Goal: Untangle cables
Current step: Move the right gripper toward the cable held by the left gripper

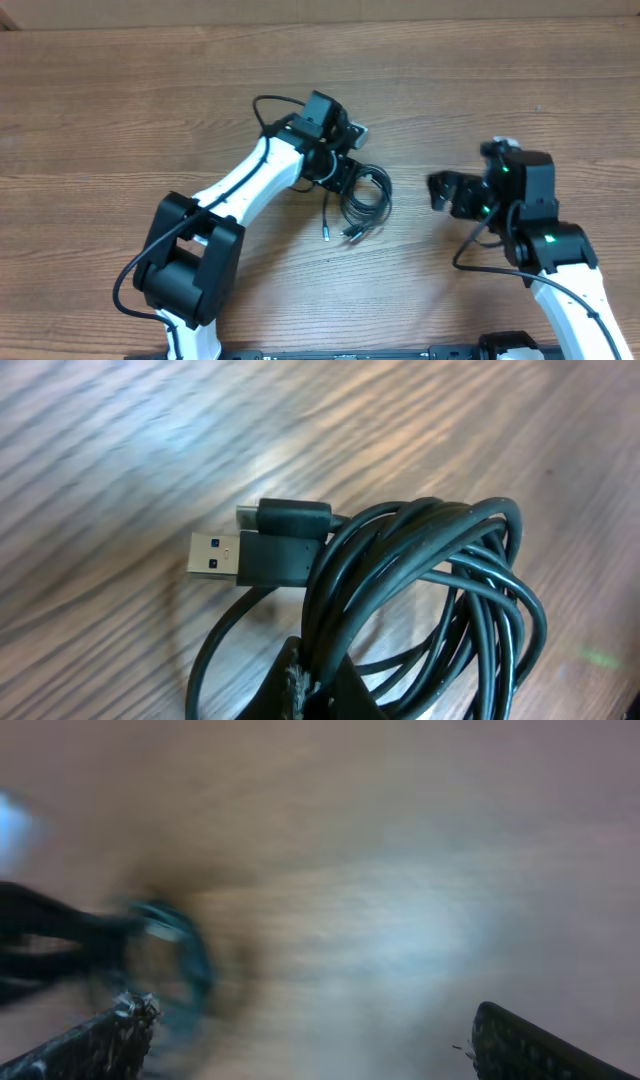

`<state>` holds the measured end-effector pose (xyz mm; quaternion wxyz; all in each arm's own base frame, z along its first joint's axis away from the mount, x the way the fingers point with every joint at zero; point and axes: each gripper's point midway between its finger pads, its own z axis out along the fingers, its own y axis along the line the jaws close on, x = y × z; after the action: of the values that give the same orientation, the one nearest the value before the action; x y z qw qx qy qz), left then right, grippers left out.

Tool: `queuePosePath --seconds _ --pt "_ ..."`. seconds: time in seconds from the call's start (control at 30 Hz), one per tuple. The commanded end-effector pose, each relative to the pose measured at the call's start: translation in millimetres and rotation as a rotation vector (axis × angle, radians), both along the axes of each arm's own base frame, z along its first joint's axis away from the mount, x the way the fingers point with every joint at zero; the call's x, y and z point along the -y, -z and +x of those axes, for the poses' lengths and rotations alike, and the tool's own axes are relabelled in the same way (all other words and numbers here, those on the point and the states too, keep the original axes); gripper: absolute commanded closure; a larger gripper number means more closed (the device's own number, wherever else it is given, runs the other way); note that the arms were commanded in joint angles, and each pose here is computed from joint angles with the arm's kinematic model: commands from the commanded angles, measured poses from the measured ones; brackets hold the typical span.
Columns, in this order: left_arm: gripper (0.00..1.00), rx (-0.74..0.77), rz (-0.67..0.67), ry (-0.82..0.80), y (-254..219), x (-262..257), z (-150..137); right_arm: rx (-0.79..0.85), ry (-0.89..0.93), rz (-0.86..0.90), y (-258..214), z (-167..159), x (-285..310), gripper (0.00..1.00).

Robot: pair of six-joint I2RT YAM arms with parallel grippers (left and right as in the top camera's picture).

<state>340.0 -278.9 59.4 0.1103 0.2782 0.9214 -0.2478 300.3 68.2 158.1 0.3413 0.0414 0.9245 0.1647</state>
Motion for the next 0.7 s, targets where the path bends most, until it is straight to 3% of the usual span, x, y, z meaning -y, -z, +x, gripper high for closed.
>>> queuePosePath --seconds 0.0,0.1,0.13,0.23,0.43,0.67 --pt "0.96 0.058 -0.062 0.052 -27 20 1 0.060 -0.197 0.157 -30 -3 -48 0.00" --pt "0.96 0.068 -0.072 0.050 -33 25 4 0.078 -0.249 0.202 -37 -5 -59 0.00" --pt "0.96 0.074 -0.077 0.050 -36 26 5 0.078 -0.247 0.199 -37 -5 -59 0.04" --pt "0.96 0.090 -0.092 0.040 -46 30 11 0.055 -0.201 0.157 -28 -3 -49 0.30" --pt "0.96 0.115 -0.127 0.049 -63 40 16 -0.027 -0.160 0.115 -7 -6 -41 0.36" --pt "0.96 0.115 -0.154 0.096 -70 57 5 -0.108 -0.157 0.110 16 -4 -42 0.55"
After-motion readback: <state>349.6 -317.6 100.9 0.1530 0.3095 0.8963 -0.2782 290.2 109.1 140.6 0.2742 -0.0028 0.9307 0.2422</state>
